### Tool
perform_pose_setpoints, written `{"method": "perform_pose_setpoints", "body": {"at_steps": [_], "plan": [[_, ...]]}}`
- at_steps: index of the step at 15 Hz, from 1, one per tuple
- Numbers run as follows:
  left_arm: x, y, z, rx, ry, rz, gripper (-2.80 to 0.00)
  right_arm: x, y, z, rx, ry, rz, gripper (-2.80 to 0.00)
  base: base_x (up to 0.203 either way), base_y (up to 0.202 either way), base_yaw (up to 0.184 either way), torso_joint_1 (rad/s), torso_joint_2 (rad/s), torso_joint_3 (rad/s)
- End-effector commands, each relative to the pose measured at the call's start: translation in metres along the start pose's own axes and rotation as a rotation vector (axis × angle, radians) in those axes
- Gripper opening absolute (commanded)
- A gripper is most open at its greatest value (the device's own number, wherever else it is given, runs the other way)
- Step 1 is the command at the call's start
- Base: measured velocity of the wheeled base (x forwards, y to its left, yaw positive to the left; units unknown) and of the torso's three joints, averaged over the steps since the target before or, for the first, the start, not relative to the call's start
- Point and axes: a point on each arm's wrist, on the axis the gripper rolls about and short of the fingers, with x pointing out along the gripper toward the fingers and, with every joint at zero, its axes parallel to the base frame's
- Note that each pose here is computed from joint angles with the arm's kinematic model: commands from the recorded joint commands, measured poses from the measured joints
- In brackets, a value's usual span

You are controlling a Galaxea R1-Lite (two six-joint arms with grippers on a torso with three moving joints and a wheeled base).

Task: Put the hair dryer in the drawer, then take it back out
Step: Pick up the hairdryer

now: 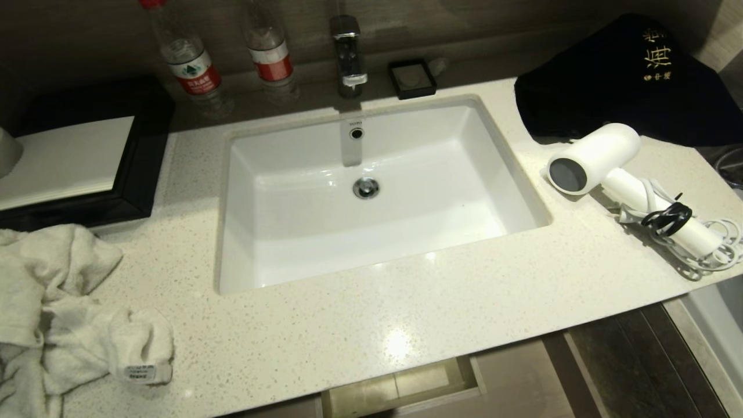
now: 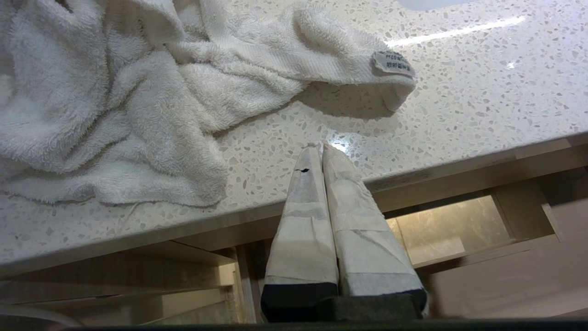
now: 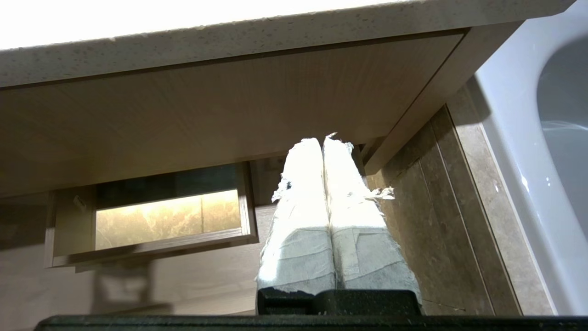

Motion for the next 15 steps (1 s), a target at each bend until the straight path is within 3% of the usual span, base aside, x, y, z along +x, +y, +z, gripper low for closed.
{"method": "perform_pose_setpoints", "body": {"at_steps": [1,15], "plan": [[0.0000,0.0000,0.0000,-0.001,0.000,0.000,-2.80,0.0001,-0.0001,0.0000,0.000,0.002,0.001,-2.80,0.000,0.000,0.000,0.000,0.00,0.000],[0.0001,0.0000,0.0001,-0.001,0.001,0.000,-2.80,0.0001,0.0001,0.0004,-0.009,-0.003,0.008,-2.80,0.000,0.000,0.000,0.038,-0.04,0.001]]}}
